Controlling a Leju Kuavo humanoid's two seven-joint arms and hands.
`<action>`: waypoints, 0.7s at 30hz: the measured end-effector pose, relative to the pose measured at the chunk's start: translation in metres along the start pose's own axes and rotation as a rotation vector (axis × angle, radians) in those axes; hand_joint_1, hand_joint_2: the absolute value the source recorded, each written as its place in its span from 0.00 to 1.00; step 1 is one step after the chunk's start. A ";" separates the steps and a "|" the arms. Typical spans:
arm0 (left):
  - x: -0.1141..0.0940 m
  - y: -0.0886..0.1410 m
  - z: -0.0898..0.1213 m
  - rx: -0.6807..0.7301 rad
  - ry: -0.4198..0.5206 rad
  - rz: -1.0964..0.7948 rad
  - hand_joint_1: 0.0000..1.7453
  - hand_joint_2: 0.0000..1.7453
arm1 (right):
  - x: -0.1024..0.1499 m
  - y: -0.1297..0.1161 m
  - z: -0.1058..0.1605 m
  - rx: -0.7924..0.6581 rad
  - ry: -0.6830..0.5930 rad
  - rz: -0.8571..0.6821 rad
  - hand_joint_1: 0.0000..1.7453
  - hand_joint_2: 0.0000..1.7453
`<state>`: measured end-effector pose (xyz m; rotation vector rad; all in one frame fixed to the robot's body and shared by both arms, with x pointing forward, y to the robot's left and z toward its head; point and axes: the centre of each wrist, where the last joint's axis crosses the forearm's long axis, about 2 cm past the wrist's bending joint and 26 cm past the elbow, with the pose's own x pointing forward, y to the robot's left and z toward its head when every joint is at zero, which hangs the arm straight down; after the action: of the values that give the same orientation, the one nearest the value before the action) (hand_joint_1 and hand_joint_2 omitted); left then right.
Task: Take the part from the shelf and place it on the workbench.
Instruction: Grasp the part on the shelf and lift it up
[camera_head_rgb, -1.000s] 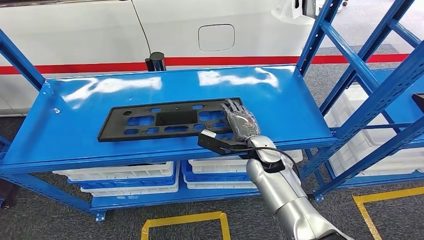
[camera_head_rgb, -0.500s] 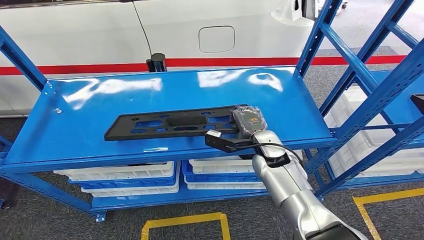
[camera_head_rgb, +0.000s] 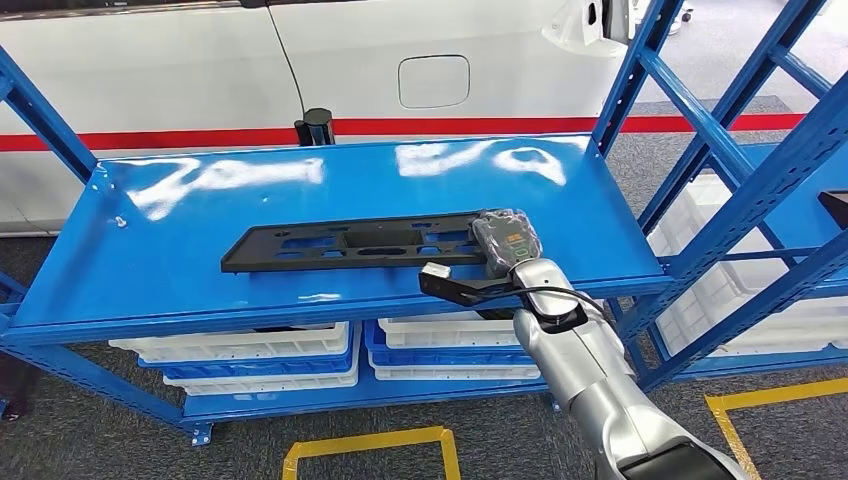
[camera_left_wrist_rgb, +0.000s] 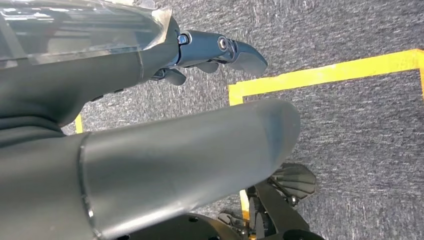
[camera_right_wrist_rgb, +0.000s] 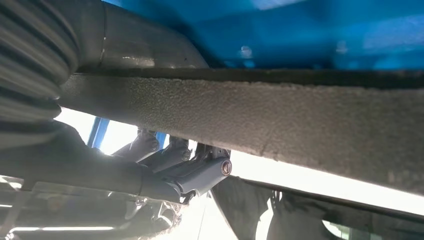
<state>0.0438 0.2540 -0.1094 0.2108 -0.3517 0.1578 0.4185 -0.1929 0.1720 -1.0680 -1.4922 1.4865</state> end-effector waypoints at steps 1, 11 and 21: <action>0.000 0.000 0.000 0.001 -0.004 -0.001 0.00 0.00 | -0.001 0.001 0.001 -0.010 -0.001 0.007 1.00 1.00; 0.000 0.000 0.000 0.007 -0.032 0.005 0.00 0.00 | -0.001 0.003 0.017 -0.227 0.013 0.098 1.00 1.00; 0.000 0.000 0.000 0.023 -0.052 0.003 0.00 1.00 | -0.013 -0.024 0.029 -0.454 0.050 0.166 1.00 1.00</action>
<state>0.0434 0.2540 -0.1093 0.2368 -0.4021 0.1599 0.3949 -0.2148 0.1956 -1.5143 -1.7896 1.2426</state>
